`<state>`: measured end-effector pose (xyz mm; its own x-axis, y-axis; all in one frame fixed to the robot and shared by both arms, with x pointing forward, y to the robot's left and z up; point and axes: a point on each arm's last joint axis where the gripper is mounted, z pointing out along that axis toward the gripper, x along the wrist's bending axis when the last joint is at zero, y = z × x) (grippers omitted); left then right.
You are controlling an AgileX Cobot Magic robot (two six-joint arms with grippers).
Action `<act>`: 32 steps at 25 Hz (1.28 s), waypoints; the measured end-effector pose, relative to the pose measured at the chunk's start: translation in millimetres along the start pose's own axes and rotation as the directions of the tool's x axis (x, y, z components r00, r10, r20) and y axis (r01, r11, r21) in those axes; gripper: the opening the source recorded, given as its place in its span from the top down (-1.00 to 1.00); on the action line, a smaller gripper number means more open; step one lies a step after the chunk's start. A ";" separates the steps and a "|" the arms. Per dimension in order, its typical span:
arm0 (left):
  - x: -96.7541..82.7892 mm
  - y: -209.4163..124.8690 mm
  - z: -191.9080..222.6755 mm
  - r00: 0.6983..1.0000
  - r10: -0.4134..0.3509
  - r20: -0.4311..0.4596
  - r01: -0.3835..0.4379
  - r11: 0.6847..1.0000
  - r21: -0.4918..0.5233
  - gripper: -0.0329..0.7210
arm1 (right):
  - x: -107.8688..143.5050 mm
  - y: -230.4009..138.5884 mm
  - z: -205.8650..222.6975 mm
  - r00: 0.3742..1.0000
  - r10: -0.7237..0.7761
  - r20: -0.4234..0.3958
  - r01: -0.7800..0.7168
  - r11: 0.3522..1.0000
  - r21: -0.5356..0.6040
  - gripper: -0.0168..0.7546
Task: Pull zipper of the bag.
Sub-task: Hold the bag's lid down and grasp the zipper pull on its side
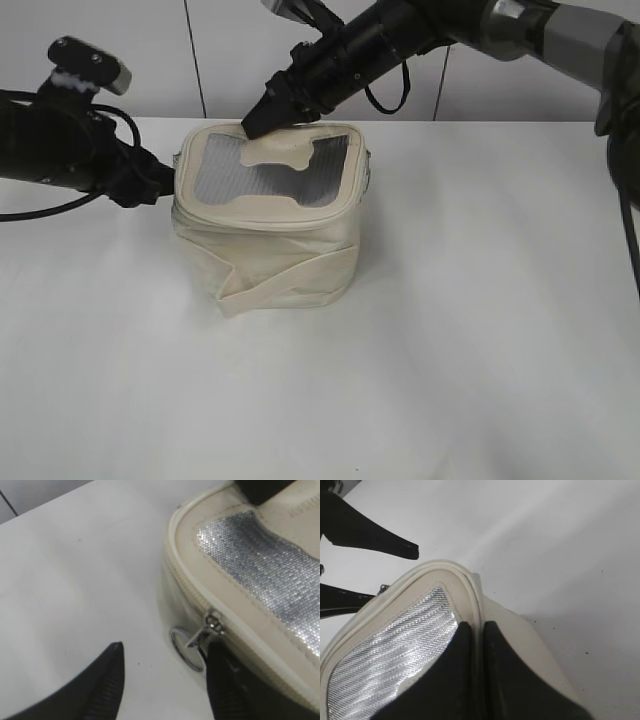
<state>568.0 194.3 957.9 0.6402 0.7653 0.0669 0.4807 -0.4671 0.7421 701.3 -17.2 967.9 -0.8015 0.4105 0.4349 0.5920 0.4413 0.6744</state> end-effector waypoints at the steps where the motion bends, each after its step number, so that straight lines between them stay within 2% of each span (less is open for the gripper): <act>1: 0.8 -0.1 2.7 1.000 0.000 0.001 0.000 1.000 0.003 -0.20 | 0.0 0.0 0.0 1.000 0.000 0.000 0.000 1.000 0.000 0.85; 6: 4.1 -2.2 14.4 1.000 -0.006 0.006 0.006 1.000 0.021 -0.15 | -1.0 0.1 -0.7 1.000 0.001 0.003 -0.001 1.000 -0.003 0.85; 8: 5.3 -3.8 18.0 1.000 -0.009 0.006 0.009 1.000 0.029 -0.07 | -1.0 0.2 -0.7 1.000 0.001 0.004 -0.001 1.000 -0.003 0.85; 10: 5.6 -4.1 19.5 1.000 -0.010 0.006 0.009 0.999 0.031 0.11 | -1.0 0.2 -0.7 1.000 0.002 0.004 -0.002 1.000 -0.003 0.85; 13: 7.3 -0.4 21.4 1.000 -0.010 0.006 0.010 1.000 0.021 0.60 | -1.0 0.2 -0.7 1.000 0.003 0.004 -0.003 1.000 -0.003 0.85; 16: 9.0 6.4 21.0 1.000 -0.007 0.004 0.007 1.000 0.001 0.84 | -1.0 0.2 -0.7 1.000 0.004 0.004 -0.004 1.000 -0.004 0.85; 23: 5.8 2.5 16.6 1.000 0.000 0.011 0.000 1.000 0.010 0.89 | -1.1 0.3 -0.7 1.000 0.004 0.005 -0.004 1.000 -0.005 0.85; 32: -11.6 -10.3 -26.7 1.000 0.005 -0.017 -0.005 1.000 0.000 0.89 | -1.1 0.3 -0.7 1.000 0.009 0.005 -0.009 1.000 -0.005 0.85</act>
<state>539.6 202.0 967.3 0.6322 0.7704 0.0824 0.4772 -0.4709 0.7419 702.3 -18.0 968.0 -0.7958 0.4183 0.4378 0.5986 0.4336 0.6736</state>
